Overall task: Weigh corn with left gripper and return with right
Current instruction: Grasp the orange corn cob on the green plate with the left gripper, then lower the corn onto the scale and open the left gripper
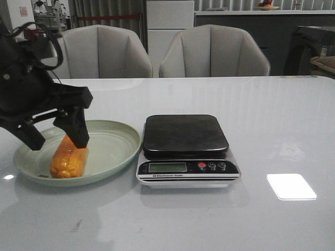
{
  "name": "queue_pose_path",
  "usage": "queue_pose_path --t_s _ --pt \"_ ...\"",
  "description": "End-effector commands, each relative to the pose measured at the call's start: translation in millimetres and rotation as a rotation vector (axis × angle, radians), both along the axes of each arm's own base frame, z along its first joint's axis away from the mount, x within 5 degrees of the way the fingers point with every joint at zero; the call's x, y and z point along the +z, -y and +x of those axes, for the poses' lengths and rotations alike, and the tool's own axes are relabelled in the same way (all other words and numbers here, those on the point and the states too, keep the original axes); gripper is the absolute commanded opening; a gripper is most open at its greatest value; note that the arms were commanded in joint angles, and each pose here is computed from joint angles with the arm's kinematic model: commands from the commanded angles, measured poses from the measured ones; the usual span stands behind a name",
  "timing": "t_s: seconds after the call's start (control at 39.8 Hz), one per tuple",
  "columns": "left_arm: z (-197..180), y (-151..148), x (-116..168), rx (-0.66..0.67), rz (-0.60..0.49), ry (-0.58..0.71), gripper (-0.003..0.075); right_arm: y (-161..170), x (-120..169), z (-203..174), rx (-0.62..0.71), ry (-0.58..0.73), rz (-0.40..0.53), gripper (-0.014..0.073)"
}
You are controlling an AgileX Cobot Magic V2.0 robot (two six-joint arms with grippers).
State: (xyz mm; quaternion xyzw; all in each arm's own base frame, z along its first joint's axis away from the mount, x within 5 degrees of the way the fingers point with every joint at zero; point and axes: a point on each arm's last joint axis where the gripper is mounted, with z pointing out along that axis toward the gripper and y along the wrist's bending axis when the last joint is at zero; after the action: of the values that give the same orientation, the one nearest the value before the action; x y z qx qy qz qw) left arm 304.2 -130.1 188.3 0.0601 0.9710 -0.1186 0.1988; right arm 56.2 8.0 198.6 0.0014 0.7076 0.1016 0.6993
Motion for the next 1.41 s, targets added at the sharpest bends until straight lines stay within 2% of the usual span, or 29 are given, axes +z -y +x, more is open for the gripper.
queue_pose_path --t_s 0.0,0.08,0.15,0.3,0.38,0.45,0.7,0.96,1.16,1.38 --pt "8.3 5.8 9.5 0.021 -0.041 0.054 0.0534 0.5 4.8 -1.2 -0.006 0.091 0.005 0.0159" --pt "9.6 7.7 0.0 0.029 -0.042 0.021 0.0526 0.5 4.8 -1.2 -0.006 0.091 0.005 0.0159" --pt "9.5 10.2 -4.8 0.019 -0.036 0.009 0.0475 0.5 4.8 -1.2 -0.006 0.091 0.005 0.0159" --pt "13.1 20.3 1.8 -0.005 -0.048 0.034 0.0279 0.5 4.8 -1.2 -0.006 0.091 0.005 0.0159" --pt "17.8 27.4 11.7 -0.019 -0.062 0.064 0.0209 0.5 4.8 -1.2 -0.006 0.091 0.005 0.0159" --pt "22.6 34.8 22.9 -0.031 -0.081 0.099 0.0183 0.5 4.8 -1.2 -0.006 0.091 0.005 0.0159" --pt "30.8 72.4 59.2 -0.091 -0.167 0.209 0.0183 0.5 4.8 -1.2 -0.006 0.091 0.005 0.0159" --pt "30.7 121.2 56.6 -0.160 -0.230 0.191 0.0256 0.5 4.8 -1.2 -0.006 0.091 0.005 0.0159" --pt "36.2 143.4 46.7 -0.130 -0.307 0.157 0.0328 0.5 4.9 -1.3 -0.006 0.091 0.005 0.0159" --pt "40.0 150.0 36.0 -0.098 -0.338 0.127 0.0557 0.5 4.9 -1.3 -0.006 0.091 0.005 0.0159"
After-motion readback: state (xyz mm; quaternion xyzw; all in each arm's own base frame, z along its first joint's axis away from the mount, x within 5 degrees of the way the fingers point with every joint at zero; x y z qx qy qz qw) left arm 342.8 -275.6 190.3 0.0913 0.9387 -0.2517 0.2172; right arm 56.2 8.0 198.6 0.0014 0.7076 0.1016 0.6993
